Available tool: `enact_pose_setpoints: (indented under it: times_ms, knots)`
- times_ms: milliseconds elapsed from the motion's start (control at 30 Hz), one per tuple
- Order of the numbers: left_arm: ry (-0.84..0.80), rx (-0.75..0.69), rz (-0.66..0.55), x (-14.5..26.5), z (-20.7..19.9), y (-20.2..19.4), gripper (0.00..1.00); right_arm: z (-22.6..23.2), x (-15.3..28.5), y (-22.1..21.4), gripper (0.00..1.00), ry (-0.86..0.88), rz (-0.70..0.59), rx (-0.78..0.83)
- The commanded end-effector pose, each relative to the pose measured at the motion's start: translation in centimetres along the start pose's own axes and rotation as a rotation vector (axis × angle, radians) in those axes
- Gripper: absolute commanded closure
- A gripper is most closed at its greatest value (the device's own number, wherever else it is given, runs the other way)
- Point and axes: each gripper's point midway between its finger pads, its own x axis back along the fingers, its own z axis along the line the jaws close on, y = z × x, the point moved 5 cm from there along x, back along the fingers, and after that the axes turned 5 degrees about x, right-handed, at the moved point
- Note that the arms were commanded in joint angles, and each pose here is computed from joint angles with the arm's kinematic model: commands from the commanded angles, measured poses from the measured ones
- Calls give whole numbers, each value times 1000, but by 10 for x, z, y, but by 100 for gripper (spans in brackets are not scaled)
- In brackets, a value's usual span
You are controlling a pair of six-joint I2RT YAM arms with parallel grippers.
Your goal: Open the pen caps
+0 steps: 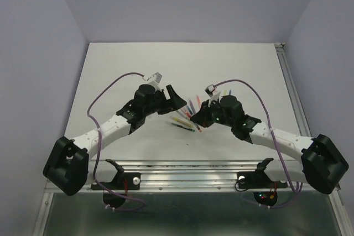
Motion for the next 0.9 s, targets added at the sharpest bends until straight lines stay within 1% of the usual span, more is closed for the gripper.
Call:
enact_pose_setpoints:
  times_ms: [0, 67, 100, 200, 267, 333, 367, 467, 533, 600, 667, 700, 733, 767, 833, 867]
  knots:
    - [-126, -13, -58, -4, -39, 16, 12, 27, 5, 21, 99, 169, -111, 16]
    - [-133, -7, -55, -6, -42, 16, 17, 31, 5, 24, 99, 197, -122, 18]
    - [-140, -8, -52, -7, -44, 15, 25, 32, 4, 24, 99, 206, -120, 9]
    - [-142, -2, -51, -9, -47, 16, 43, 32, 1, 27, 99, 207, -129, 10]
    - [-146, -2, -50, -10, -49, 16, 49, 31, -1, 29, 99, 195, -136, 8]
    - [-143, -2, -44, -12, -49, 15, 57, 31, -2, 31, 99, 192, -142, 7]
    - [-141, 2, -44, -12, -49, 15, 65, 31, -3, 32, 99, 191, -146, 6]
    - [-142, 4, -35, -13, -48, 13, 78, 29, -5, 36, 99, 177, -155, -4]
    - [-149, 6, -31, -13, -50, 13, 83, 30, -6, 40, 99, 177, -178, -13]
    - [-147, 8, -24, -13, -49, 12, 84, 31, -6, 44, 99, 176, -197, -24]
    - [-144, 9, -24, -14, -48, 12, 89, 30, -8, 48, 99, 166, -213, -36]
    - [-144, 7, -20, -15, -49, 11, 92, 31, -9, 50, 99, 164, -221, -39]
    - [-142, 10, -21, -15, -48, 11, 98, 31, -9, 52, 99, 167, -226, -42]
    - [-140, 11, -22, -16, -47, 12, 100, 32, -10, 53, 99, 168, -227, -49]
    - [-134, 11, -33, -16, -46, 12, 100, 35, -12, 53, 99, 195, -218, -49]
    - [-123, 14, -57, -17, -45, 15, 100, 36, -13, 50, 99, 216, -197, -52]
